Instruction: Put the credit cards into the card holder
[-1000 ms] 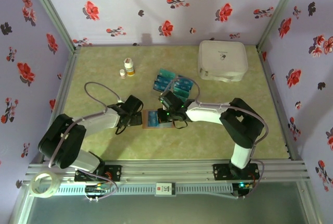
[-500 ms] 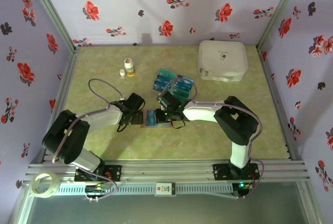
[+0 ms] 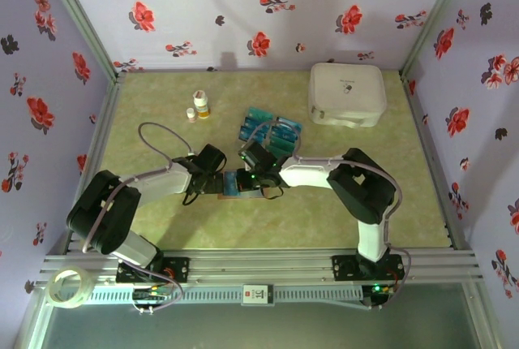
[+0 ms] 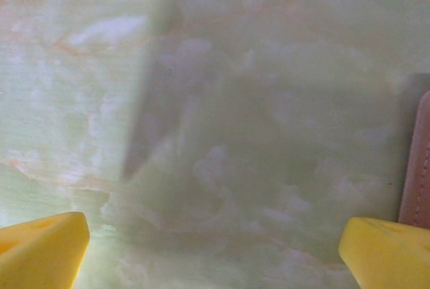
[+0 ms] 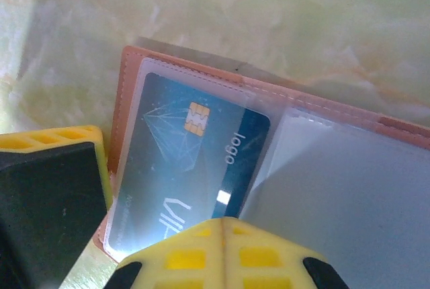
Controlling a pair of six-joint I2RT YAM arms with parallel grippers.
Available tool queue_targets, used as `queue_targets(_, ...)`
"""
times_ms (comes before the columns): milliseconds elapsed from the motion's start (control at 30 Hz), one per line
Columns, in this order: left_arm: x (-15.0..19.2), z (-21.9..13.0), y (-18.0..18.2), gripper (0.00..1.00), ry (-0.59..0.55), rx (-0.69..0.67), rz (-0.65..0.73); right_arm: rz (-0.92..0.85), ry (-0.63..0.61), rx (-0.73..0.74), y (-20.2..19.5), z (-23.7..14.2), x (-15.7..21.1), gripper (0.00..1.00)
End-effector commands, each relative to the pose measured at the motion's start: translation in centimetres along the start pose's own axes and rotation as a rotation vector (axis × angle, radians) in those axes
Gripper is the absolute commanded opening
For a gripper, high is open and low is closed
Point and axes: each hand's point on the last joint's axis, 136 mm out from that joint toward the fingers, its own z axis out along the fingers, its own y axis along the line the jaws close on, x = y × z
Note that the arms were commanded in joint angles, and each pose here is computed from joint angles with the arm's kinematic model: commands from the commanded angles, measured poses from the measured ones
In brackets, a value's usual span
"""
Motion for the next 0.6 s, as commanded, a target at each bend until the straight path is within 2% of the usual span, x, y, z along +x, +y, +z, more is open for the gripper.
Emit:
queue_targets(0,1.0,1.6,-0.7,1.0,0.041,0.025,0.011,-0.002,0.024,-0.011,0.9,0.5,0.3,0.03)
queue_targets(567,-0.5,0.0,0.8,1.0,-0.011,0.023,-0.057,-0.01,-0.046,0.065,-1.4,-3.4,-0.2,0.04)
